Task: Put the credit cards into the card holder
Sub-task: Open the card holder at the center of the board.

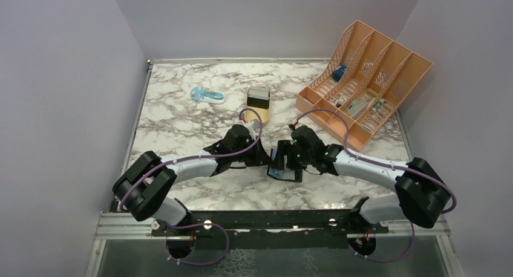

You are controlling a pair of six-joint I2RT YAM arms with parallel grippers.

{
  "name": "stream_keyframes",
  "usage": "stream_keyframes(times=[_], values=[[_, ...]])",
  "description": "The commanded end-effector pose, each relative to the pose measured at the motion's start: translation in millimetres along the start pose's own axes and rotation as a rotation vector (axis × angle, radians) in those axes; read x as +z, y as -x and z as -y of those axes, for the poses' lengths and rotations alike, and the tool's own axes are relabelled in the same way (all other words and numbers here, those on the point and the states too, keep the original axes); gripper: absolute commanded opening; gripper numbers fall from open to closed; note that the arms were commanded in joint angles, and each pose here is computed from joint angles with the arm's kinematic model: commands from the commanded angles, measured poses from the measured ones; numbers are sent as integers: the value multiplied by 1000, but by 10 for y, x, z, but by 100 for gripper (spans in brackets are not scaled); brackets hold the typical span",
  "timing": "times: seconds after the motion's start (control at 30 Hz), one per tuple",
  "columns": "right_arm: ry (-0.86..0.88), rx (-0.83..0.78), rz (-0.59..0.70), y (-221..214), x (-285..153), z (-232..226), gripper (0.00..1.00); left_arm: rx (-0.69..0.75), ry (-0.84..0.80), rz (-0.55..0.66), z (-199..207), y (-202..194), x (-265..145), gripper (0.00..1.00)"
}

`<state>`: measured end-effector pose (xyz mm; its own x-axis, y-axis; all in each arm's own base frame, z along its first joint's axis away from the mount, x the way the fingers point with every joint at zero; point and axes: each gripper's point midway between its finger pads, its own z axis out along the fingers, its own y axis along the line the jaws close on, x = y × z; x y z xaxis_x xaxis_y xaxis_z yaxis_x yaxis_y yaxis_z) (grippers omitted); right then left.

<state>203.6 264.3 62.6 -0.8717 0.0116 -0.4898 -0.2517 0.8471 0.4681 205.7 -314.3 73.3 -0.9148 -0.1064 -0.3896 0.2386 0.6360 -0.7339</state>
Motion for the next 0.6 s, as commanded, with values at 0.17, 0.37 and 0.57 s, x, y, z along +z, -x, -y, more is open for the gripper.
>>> stream_keyframes(times=[0.17, 0.37, 0.57], values=[[68, 2, -12, 22, 111, -162, 67, 2, -6, 17, 36, 5, -52, 0], [18, 5, -5, 13, 148, -55, 61, 5, -1, 18, 29, 1, -55, 0], [-55, 7, 1, 1, 129, 90, 58, 14, 19, 21, -4, 4, -77, 0]])
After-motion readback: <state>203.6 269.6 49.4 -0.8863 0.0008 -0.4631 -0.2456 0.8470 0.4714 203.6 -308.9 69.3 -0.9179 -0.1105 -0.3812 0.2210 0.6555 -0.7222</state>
